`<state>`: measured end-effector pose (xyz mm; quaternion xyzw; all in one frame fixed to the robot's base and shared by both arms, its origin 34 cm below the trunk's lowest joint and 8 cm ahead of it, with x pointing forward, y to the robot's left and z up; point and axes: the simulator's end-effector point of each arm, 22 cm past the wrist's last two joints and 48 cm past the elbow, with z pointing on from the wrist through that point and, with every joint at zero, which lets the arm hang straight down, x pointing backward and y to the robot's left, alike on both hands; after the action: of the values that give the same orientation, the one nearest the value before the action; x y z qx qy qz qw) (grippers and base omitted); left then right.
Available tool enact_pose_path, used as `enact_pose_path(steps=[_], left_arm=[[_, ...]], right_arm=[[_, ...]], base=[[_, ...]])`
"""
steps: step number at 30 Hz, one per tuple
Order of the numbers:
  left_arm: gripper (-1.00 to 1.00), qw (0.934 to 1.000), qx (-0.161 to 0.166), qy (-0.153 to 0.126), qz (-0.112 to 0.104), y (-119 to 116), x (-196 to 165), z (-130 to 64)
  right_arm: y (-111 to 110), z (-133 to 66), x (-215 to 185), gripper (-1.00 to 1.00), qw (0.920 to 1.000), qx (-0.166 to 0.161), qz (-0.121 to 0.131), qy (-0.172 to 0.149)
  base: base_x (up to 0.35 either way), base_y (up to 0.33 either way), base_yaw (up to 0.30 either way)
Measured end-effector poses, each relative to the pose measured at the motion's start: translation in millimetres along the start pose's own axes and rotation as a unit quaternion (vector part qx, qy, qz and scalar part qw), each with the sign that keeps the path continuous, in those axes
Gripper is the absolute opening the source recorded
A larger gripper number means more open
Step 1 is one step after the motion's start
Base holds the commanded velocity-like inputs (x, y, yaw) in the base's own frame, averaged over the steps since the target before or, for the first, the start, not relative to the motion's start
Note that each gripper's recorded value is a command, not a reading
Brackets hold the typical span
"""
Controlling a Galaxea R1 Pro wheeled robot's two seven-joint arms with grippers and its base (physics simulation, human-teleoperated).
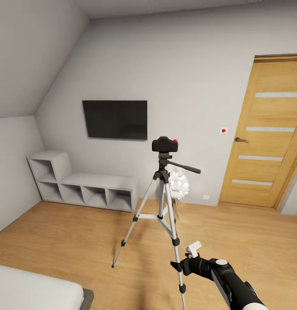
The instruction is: Attach the digital camera to the camera tripod in the bedroom.
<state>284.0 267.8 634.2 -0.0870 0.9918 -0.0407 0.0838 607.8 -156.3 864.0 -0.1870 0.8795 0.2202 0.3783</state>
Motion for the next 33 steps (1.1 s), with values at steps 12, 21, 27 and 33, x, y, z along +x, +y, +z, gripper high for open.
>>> enact_pose_path(steps=[12,21,27,33], left_arm=[[1.0,1.0,0.003,-0.001,0.0,-3,0,0.0],[1.0,1.0,0.004,-0.002,0.0,-5,-1,0.0],[1.0,1.0,0.004,-0.002,0.0,-4,-1,0.1],[1.0,1.0,0.003,-0.002,-0.001,-4,0,0.1]], right_arm=[[-12,-3.8,1,1.0,0.9998,0.017,0.012,-0.001],[-101,-39.0,33,1.0,0.9873,0.135,0.082,0.015],[-157,-80.2,125,1.0,0.9632,0.208,0.143,0.093],[-140,-95.9,219,1.0,0.943,0.207,0.193,0.175]], base=[[-0.092,0.0,0.0],[-0.007,0.0,0.0],[-0.001,0.0,0.0],[0.0,0.0,0.0]])
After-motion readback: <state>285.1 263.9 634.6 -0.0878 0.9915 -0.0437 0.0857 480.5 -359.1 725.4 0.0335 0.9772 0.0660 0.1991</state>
